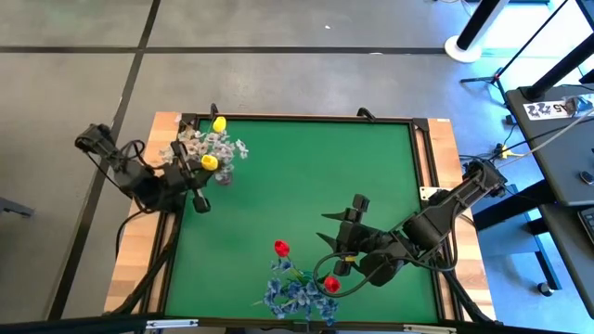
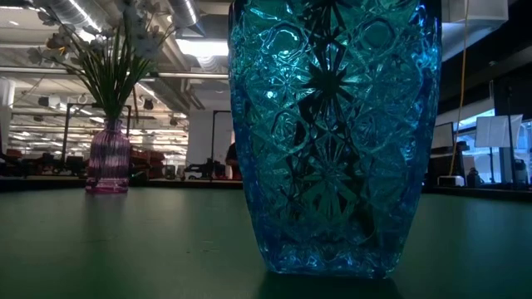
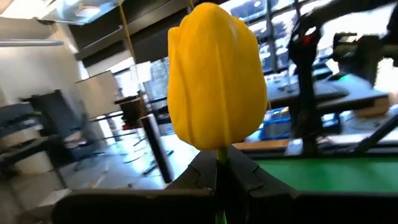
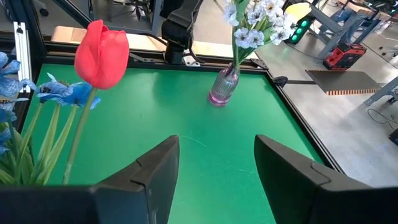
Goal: Sort flowers into vase by color
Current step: Put the yellow flower into the purple vase
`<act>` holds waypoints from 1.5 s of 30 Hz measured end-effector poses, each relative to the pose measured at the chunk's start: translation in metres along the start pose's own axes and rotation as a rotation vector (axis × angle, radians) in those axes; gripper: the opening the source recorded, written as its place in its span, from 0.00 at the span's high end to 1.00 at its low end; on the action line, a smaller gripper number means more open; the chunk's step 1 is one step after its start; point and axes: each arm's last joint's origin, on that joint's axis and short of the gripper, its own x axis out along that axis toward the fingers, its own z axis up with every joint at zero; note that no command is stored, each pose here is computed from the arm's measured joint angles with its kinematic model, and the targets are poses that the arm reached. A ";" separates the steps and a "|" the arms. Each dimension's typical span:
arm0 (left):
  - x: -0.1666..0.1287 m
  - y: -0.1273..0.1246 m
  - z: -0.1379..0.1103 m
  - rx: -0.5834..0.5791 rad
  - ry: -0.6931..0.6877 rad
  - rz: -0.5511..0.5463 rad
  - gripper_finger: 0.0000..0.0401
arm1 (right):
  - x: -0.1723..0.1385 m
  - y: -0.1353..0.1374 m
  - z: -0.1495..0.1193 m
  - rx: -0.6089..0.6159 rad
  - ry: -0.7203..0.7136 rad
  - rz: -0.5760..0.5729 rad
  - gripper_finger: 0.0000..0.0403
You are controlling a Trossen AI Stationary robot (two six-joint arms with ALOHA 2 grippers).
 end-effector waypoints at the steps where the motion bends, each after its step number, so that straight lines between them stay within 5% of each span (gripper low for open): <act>1: -0.002 0.001 0.001 -0.019 -0.012 -0.019 1.00 | 0.000 0.000 0.000 0.000 0.000 0.000 0.48; 8: -0.015 -0.008 0.016 -0.231 -0.228 -0.398 1.00 | 0.009 0.001 0.004 0.034 -0.043 -0.054 0.48; 14: -0.016 -0.015 0.032 -0.364 -0.402 -0.511 1.00 | 0.026 -0.004 0.023 0.031 -0.146 -0.082 0.48; 27: 0.014 -0.074 0.023 -0.322 -0.469 -0.535 1.00 | 0.130 0.000 0.039 0.048 -0.368 0.203 0.48; 37: 0.024 -0.087 0.014 -0.277 -0.453 -0.533 1.00 | 0.155 0.000 0.035 0.063 -0.409 0.292 0.49; 41: 0.028 -0.085 0.013 -0.282 -0.446 -0.517 0.98 | 0.155 0.001 0.035 0.057 -0.411 0.327 0.59; 45: 0.032 -0.084 0.011 -0.306 -0.415 -0.515 0.92 | 0.155 0.001 0.036 0.055 -0.432 0.328 0.84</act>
